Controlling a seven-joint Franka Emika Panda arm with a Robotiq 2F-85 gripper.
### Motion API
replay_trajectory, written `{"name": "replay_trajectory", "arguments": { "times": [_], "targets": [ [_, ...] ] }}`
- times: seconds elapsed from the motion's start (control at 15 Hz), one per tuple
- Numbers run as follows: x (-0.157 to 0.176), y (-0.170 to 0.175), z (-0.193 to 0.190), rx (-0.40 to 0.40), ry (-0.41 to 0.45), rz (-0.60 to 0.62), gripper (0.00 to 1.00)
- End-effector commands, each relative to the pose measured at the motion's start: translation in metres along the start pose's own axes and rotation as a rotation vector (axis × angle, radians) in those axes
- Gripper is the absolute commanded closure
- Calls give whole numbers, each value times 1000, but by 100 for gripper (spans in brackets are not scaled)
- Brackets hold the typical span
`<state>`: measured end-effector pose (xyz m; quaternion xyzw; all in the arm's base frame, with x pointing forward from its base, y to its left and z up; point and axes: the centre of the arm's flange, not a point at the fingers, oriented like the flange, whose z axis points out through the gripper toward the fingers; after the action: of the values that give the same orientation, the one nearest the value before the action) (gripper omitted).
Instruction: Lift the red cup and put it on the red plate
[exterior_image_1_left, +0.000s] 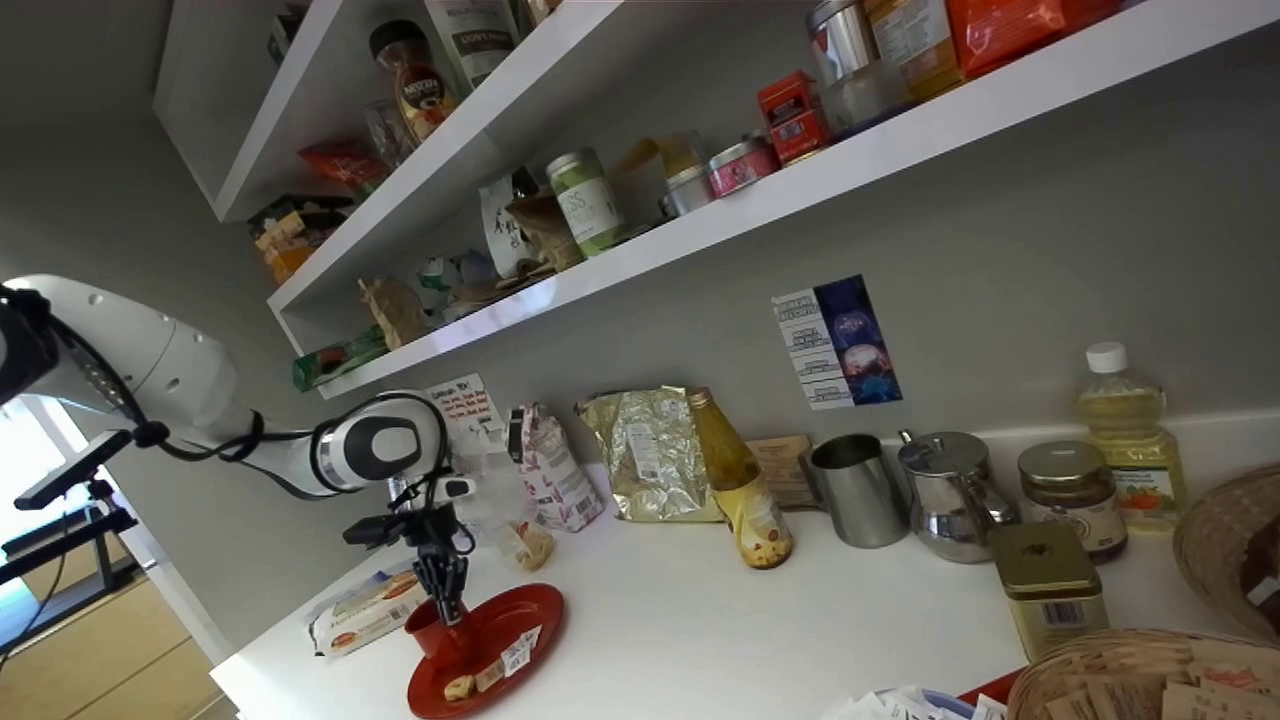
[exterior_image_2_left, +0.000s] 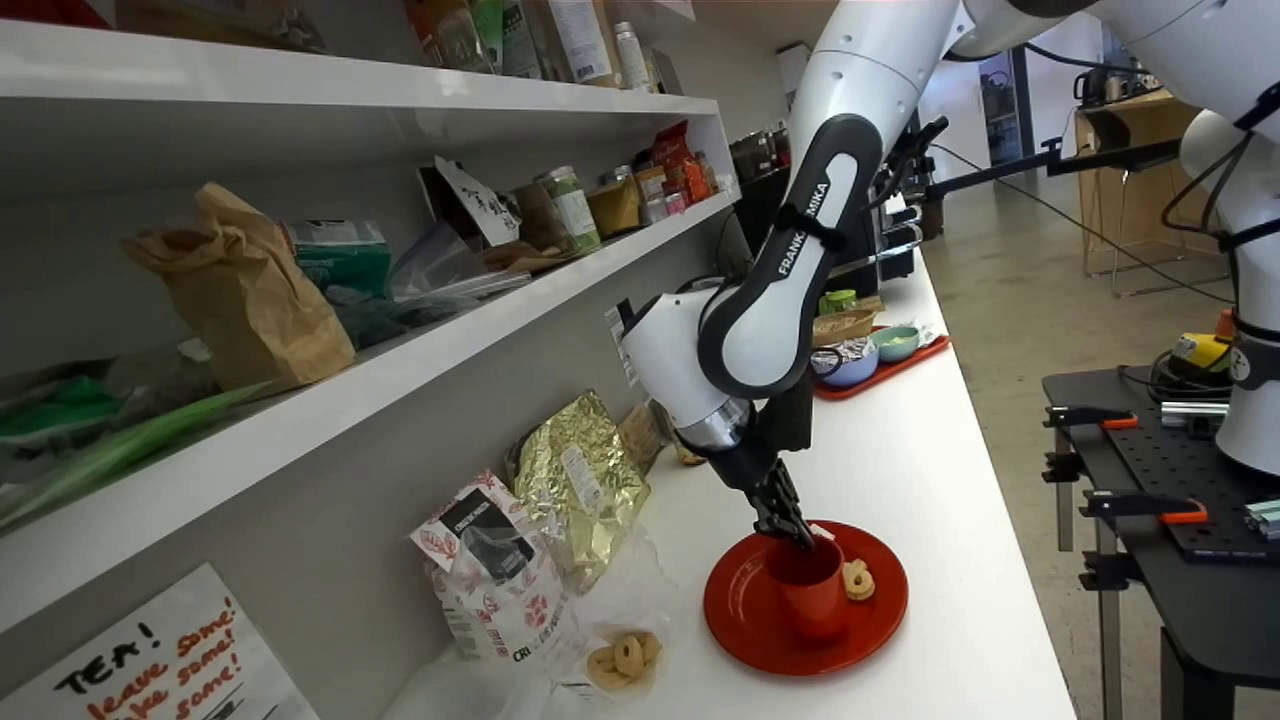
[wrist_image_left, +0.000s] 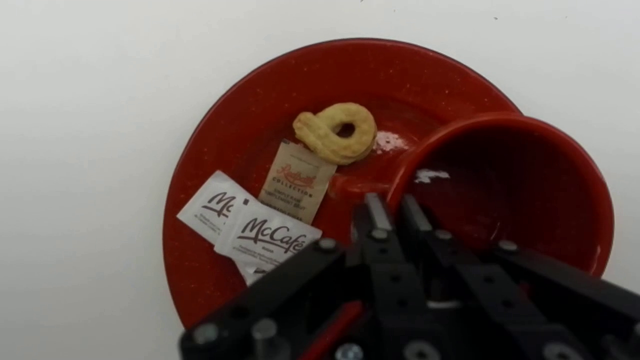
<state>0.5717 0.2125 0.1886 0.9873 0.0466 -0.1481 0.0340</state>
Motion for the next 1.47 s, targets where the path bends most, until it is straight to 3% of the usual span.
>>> {"name": "replay_trajectory", "arguments": {
  "times": [0.0, 0.93, 1.0, 1.07, 1.27, 1.4],
  "targets": [
    [11, -3, 0, -29, -21, 19, 98],
    [36, 48, 13, -10, -90, 67, 98],
    [38, 52, 12, -10, -104, 63, 65],
    [25, 49, 18, -9, -75, 78, 88],
    [27, 54, 16, -9, -86, 82, 67],
    [27, 54, 16, -9, -87, 82, 65]
  ]
}}
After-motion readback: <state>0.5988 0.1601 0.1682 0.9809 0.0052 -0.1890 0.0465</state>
